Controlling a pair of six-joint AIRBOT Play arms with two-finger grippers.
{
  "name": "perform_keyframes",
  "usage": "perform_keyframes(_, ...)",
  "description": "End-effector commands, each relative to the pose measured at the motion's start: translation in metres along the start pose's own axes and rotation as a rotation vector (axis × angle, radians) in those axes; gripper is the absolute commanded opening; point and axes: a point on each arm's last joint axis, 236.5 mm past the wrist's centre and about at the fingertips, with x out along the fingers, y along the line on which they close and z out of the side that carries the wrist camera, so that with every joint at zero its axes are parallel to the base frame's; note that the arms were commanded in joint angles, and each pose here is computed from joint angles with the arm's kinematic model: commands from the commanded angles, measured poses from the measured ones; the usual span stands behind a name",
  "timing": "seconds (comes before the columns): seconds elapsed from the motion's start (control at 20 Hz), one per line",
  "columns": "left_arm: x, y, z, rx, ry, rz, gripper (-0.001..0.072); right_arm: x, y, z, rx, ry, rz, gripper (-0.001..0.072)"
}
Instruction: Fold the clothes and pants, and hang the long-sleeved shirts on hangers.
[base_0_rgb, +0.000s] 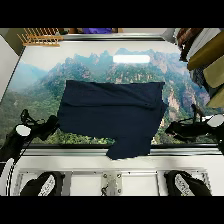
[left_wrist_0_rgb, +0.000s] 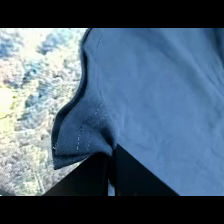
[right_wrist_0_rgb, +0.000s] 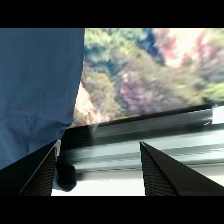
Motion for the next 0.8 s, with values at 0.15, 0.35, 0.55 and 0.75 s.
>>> perform_keyframes(0.15, -0.005, 0.005, -0.01, 0.016, -0.009, -0.008, 0.0012, 0.073, 0.024, -0.028, 0.055, 0.084, 0.088, 0.0551)
perform_keyframes(0.35, -0.004, 0.006, -0.011, 0.014, -0.005, -0.006, 0.0012, 0.094, 0.046, -0.033, -0.003, 0.088, 0.103, 0.0526)
perform_keyframes(0.55, -0.004, 0.006, -0.011, 0.014, -0.004, -0.006, 0.0012, 0.094, 0.05, -0.033, -0.1, 0.08, 0.106, 0.0126)
perform_keyframes(0.75, -0.024, -0.023, 0.009, 0.046, -0.031, -0.05, 0.0011, 0.048, 0.074, 0.013, -0.299, -0.064, 0.083, 0.0016)
